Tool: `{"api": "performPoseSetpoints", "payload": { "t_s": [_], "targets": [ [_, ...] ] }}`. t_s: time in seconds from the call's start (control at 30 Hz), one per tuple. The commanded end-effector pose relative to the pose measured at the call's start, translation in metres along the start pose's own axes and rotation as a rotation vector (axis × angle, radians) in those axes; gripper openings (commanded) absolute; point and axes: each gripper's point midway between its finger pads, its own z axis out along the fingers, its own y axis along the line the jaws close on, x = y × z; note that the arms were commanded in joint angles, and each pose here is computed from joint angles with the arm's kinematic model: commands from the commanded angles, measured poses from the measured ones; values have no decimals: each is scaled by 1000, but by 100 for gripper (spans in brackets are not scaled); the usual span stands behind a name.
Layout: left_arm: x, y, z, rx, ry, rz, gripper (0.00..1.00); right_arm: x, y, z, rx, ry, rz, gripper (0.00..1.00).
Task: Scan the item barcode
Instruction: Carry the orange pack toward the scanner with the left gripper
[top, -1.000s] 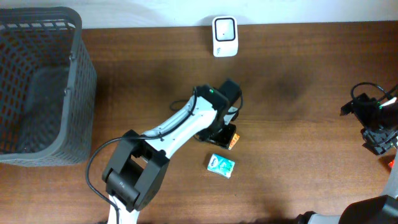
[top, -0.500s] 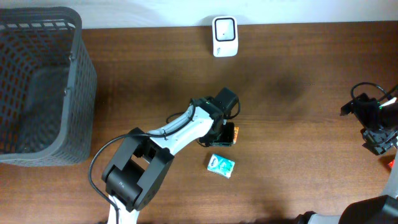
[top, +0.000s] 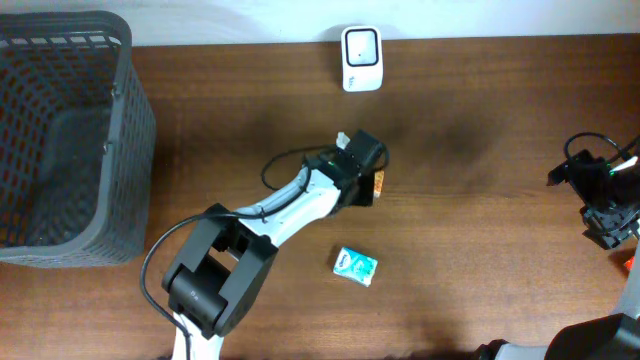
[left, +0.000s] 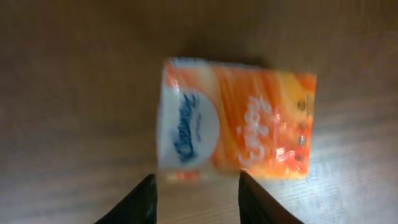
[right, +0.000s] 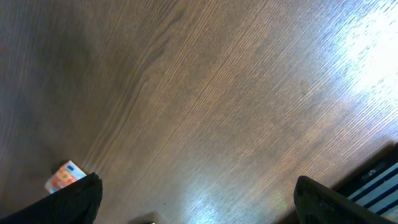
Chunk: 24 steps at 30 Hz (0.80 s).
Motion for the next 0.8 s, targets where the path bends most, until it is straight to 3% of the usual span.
{"api": "performPoseSetpoints", "payload": {
  "t_s": [0.0, 0.2, 0.3, 0.4, 0.47, 0.53, 0.63, 0.77],
  "targets": [
    [-22, 6, 0, 60, -47, 2, 40, -5, 0, -4, 2, -18, -6, 98],
    [-53, 3, -5, 212, -100, -45, 46, -5, 0, -4, 2, -18, -6, 98],
    [-49, -33, -30, 521, 19, -71, 41, -5, 0, -4, 2, -18, -6, 98],
    [-48, -51, -52, 682, 135, -218, 34, -5, 0, -4, 2, -18, -6, 98],
    [-40, -47, -52, 651, 208, -342, 33, -5, 0, -4, 2, -18, -6, 98],
    [-27, -29, -40, 508, 254, -470, 39, -5, 0, -4, 2, -18, -6, 98],
    [-15, -5, -29, 343, 252, -521, 50, -5, 0, -4, 2, -18, -6, 98],
    [-7, 6, -26, 252, 256, -580, 50, -5, 0, -4, 2, -18, -6, 98]
  ]
}}
